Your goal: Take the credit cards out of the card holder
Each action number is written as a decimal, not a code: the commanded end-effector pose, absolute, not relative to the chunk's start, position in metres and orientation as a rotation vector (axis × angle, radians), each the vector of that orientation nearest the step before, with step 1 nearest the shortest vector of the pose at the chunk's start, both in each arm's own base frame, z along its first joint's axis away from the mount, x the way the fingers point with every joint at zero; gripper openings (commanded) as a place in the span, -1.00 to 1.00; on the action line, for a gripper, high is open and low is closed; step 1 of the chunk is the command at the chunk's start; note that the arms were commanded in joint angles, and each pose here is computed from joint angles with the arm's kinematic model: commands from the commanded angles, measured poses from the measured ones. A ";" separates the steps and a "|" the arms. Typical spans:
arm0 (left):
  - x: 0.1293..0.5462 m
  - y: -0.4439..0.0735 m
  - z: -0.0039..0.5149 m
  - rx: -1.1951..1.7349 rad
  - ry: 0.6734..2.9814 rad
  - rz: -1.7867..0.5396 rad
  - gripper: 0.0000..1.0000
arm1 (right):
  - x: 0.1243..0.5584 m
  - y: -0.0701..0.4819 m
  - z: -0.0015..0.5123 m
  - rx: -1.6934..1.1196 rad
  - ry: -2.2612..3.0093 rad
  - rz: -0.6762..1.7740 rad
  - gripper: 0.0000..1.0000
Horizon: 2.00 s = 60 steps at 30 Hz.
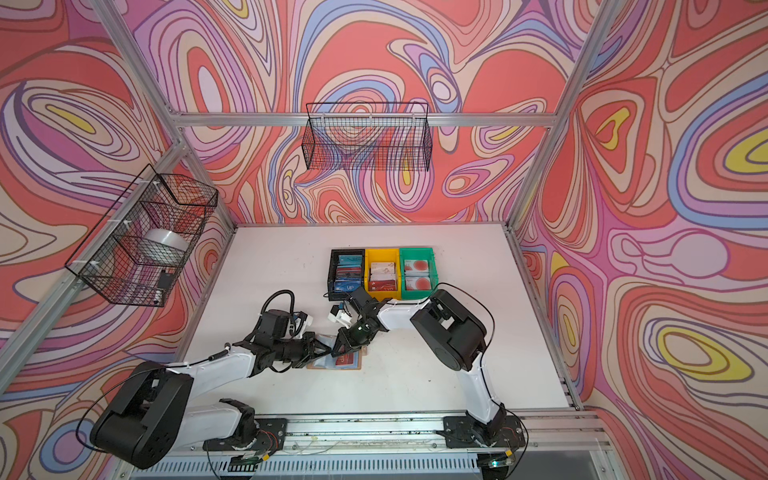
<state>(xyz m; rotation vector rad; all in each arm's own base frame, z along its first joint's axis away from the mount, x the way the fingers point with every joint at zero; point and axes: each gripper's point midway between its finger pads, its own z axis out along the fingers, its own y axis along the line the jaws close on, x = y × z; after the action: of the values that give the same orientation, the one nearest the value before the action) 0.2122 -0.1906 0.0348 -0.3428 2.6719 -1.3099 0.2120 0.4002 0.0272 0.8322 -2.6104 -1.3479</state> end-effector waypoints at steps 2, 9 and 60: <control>0.214 -0.196 0.024 -0.351 2.692 -1.304 -1.00 | 0.205 0.392 0.010 0.799 -2.630 -1.266 -0.71; 0.206 -0.188 -0.008 -0.415 2.803 -1.217 -1.00 | 0.211 0.394 0.046 0.876 -2.665 -1.307 -0.70; 0.219 -0.186 0.068 -0.248 2.699 -1.162 -1.00 | 0.228 0.406 0.049 0.879 -2.609 -1.345 -0.67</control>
<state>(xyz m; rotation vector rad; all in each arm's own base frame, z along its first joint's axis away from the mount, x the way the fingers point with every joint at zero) 0.2226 -0.1903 0.0649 -0.2366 2.6878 -1.1948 0.2301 0.3966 0.0481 0.8378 -2.6473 -1.3110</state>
